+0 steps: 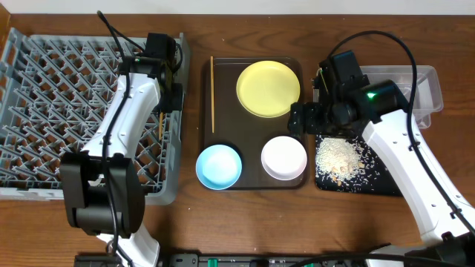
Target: Sort waste into correct bins and load items into the dishwasher
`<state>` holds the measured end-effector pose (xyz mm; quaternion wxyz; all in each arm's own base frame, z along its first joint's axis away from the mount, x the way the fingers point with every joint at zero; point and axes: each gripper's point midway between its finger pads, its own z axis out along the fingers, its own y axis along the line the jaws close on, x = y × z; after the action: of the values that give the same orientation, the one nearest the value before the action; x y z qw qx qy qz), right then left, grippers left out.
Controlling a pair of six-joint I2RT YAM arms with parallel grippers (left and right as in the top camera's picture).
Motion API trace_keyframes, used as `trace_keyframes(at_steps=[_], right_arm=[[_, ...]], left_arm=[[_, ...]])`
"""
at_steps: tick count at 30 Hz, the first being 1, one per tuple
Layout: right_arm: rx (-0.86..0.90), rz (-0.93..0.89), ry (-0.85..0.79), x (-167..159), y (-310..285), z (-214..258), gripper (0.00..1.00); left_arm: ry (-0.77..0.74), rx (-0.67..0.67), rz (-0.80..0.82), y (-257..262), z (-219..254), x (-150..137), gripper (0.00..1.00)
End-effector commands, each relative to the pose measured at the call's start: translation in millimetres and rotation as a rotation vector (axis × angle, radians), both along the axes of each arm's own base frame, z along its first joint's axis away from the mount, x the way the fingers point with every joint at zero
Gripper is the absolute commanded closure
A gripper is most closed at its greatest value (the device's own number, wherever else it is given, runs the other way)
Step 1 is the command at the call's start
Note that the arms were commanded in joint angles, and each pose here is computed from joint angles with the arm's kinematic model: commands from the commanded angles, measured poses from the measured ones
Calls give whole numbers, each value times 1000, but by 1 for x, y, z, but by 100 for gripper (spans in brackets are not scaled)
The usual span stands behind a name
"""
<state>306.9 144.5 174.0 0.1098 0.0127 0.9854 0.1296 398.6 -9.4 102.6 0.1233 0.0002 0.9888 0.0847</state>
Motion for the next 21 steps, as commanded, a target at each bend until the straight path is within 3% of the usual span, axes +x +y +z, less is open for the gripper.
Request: trace_keyframes(at_steps=[1,4,7,14,21], right_arm=[[4,-2,-5,4,0,2,1],[4,-2,-6,4,0,2,1],[4,-2,-6,4,0,2,1],[3,-2,-5,4,0,2,1],[4,-2,-7,5,1,2,1]], left_arm=[[-33,10,-7,1,13,1,72],[-78,0,-7,0,34,3,58],[-141,-63,-21,-11,58,4,52],[-234,-331,-173,-82,86,8,51],[-214,-286,-210,-117,38,30,51]])
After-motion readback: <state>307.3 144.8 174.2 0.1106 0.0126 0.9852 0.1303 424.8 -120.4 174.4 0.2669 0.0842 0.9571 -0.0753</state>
